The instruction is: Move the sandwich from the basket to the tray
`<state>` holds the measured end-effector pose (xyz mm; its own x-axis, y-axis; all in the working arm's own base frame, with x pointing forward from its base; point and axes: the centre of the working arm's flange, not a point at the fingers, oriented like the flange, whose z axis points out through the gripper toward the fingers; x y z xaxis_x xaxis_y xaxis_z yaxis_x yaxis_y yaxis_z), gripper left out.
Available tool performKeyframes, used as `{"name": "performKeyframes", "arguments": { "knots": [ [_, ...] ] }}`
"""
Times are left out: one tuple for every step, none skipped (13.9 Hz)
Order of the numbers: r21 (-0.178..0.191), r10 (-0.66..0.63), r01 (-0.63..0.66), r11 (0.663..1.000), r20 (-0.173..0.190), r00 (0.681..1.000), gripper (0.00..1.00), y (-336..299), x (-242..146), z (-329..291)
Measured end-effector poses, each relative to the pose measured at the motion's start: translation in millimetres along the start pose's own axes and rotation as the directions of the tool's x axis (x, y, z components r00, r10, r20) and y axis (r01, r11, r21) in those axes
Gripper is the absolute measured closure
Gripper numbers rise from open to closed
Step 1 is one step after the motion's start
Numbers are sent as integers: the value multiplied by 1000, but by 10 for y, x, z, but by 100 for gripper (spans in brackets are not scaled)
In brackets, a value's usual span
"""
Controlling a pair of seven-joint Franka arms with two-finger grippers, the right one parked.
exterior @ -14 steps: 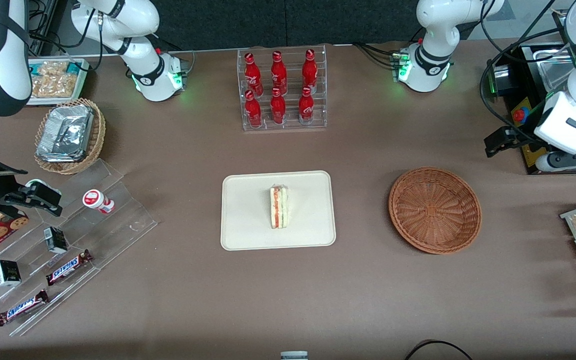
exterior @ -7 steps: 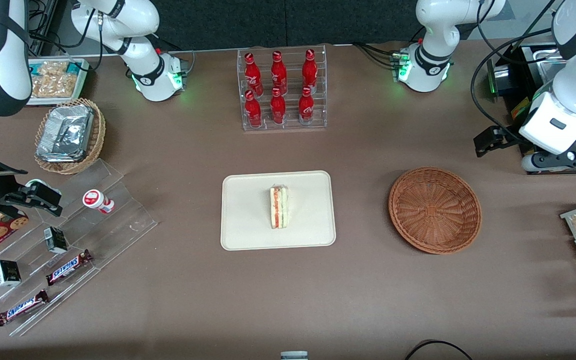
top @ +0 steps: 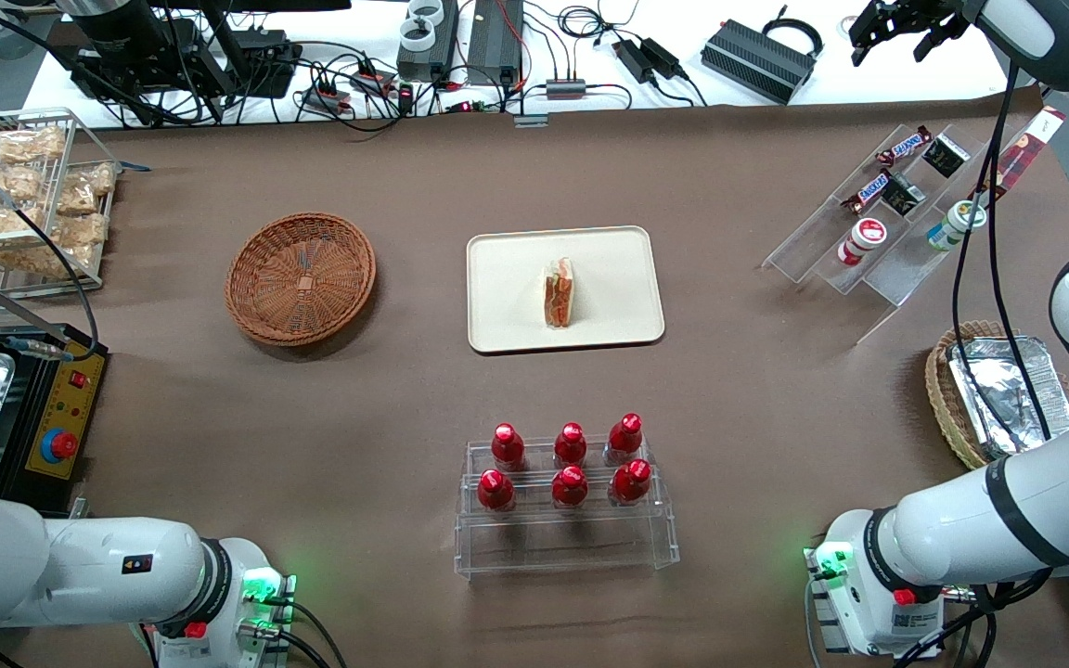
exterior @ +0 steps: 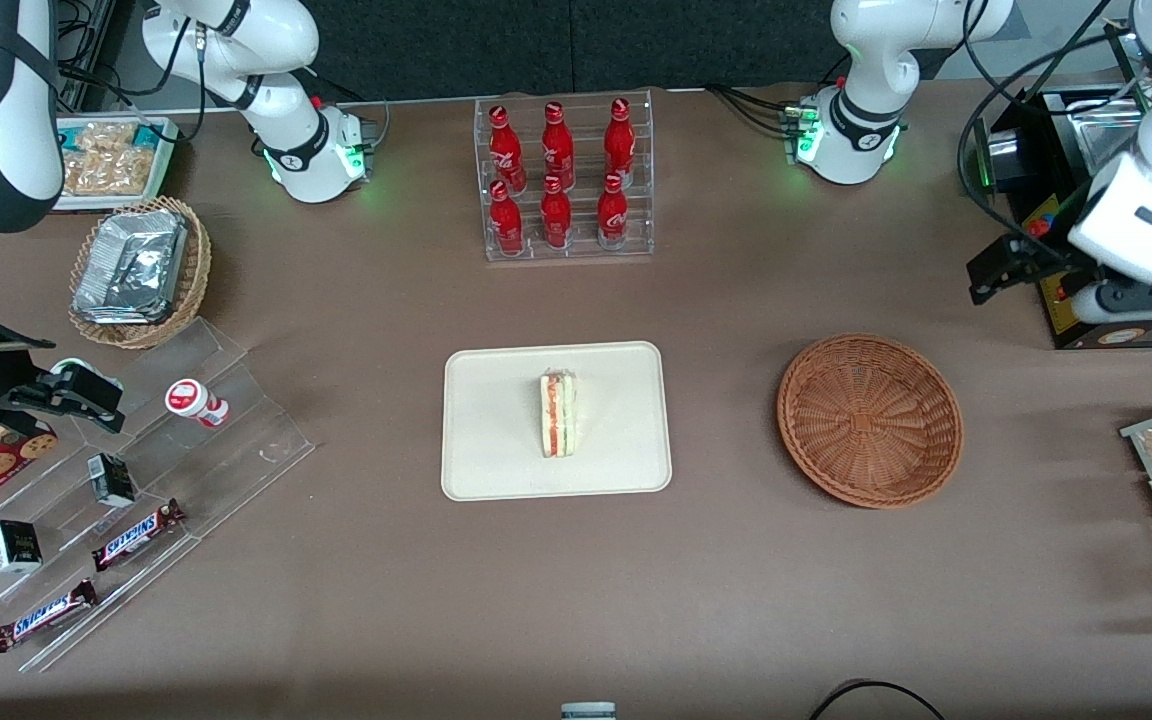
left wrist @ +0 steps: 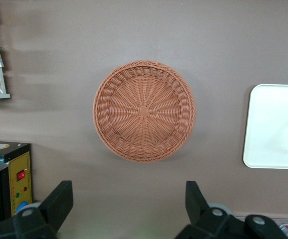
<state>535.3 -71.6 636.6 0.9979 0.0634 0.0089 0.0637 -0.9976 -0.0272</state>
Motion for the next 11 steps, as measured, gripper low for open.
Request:
{"name": "performKeyframes", "arguments": {
  "knots": [
    [2,1,-1,1000,-14,1000,0,-3,-102,-59],
    [4,1,-1,1000,-30,1000,0,-11,-211,-95],
    [6,2,-1,1000,-43,999,0,-20,-322,-110],
    [8,7,-6,1000,-52,999,0,-17,-410,-117],
    [9,15,-14,1000,-62,998,0,9,-460,-129],
    [7,23,-22,1000,-70,997,0,46,-470,-141],
    [6,29,-29,1000,-74,997,0,78,-460,-145],
    [4,30,-30,1000,-77,997,0,88,-435,-153],
    [2,29,-29,1000,-80,996,0,83,-409,-169],
    [1,27,-27,1000,-84,996,0,76,-390,-187],
    [0,26,-27,1000,-86,996,0,74,-380,-197]
  ]
}}
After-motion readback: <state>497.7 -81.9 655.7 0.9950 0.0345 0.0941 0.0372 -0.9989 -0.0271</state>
